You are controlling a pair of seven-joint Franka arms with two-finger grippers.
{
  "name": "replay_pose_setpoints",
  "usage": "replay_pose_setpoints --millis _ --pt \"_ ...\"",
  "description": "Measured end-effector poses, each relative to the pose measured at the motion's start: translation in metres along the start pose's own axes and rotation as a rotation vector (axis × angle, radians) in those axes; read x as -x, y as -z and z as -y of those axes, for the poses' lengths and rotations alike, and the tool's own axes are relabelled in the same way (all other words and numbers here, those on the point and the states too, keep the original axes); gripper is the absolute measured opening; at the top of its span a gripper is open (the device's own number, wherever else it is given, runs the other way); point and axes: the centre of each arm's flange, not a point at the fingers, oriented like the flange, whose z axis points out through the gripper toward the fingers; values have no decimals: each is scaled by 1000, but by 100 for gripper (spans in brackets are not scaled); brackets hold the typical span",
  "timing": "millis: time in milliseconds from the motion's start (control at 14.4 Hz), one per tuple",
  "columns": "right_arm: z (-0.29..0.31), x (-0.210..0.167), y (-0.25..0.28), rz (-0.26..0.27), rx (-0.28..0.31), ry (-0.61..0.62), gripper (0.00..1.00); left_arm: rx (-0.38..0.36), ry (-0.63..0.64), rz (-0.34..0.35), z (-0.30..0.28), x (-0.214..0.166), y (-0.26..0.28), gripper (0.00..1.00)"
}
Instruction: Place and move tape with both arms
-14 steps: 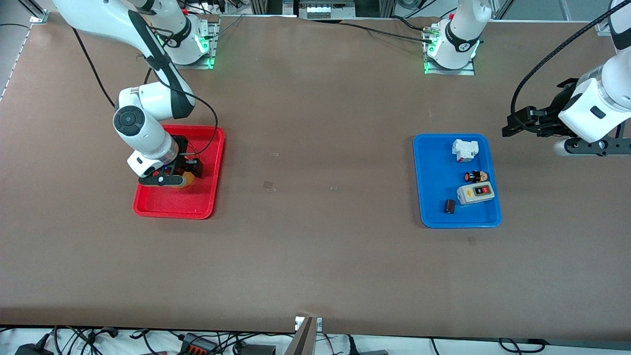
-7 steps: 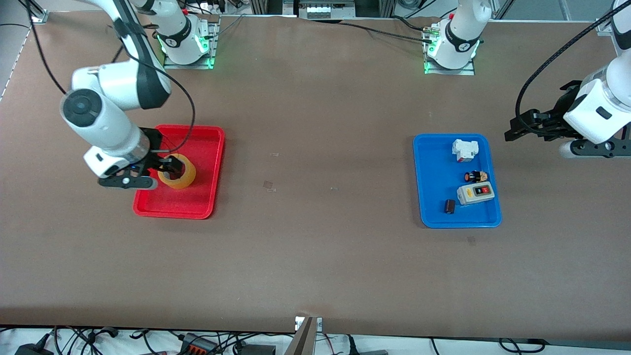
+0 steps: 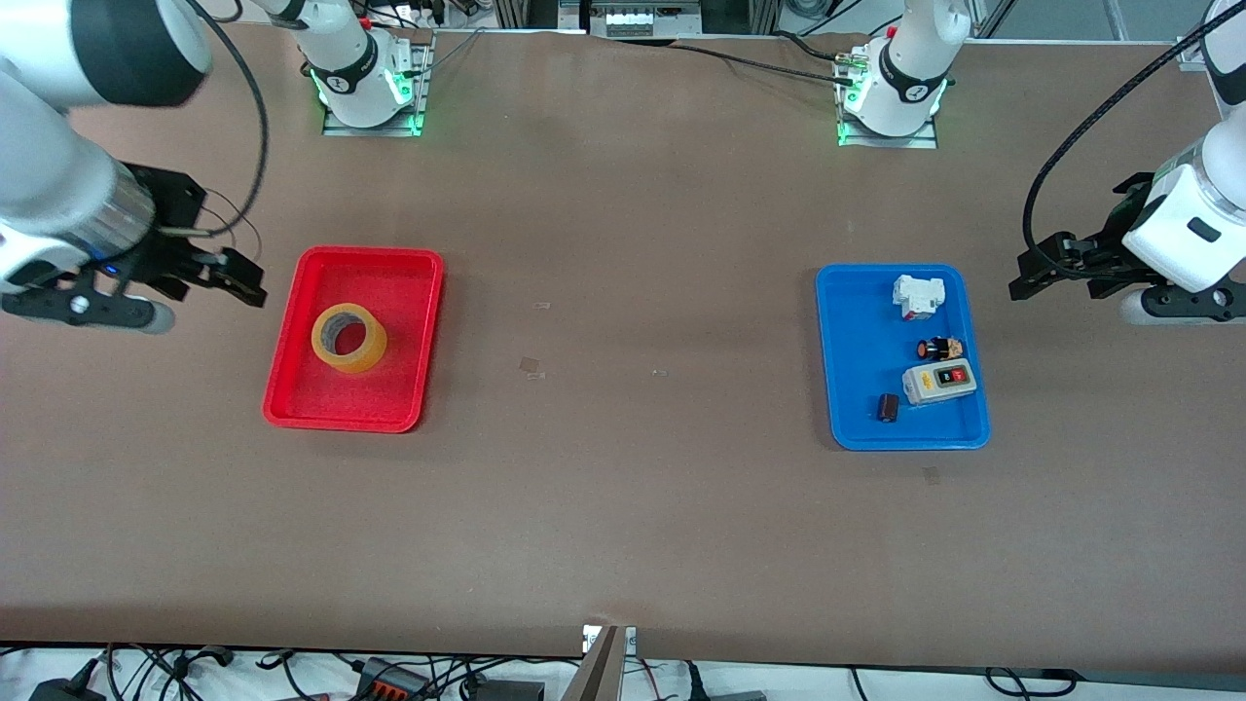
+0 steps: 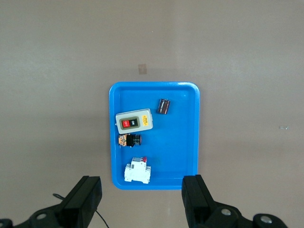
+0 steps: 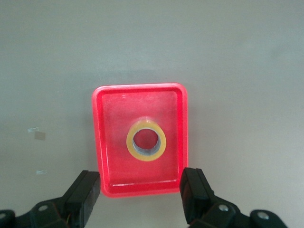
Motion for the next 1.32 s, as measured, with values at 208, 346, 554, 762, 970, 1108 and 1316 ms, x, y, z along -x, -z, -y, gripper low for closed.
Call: replay_pose_setpoints --millis 208,346,554,762,970,1108,1316 --pt "-32 24 26 -7 -3 -45 99 0 1 -1 0 0 0 100" --pt "-52 38 34 0 -2 -72 99 0 1 -1 0 0 0 100" --pt "-70 40 42 -10 -5 -97 99 0 1 -1 0 0 0 100" --pt "-72 35 53 -32 -10 -102 99 0 1 -1 0 0 0 100" --pt "-72 32 54 -14 -12 -96 99 0 1 -1 0 0 0 100" --pt "-71 30 51 -5 -14 -57 99 0 1 -1 0 0 0 100" --pt "-66 33 50 20 -19 -20 99 0 1 0 0 0 0 100"
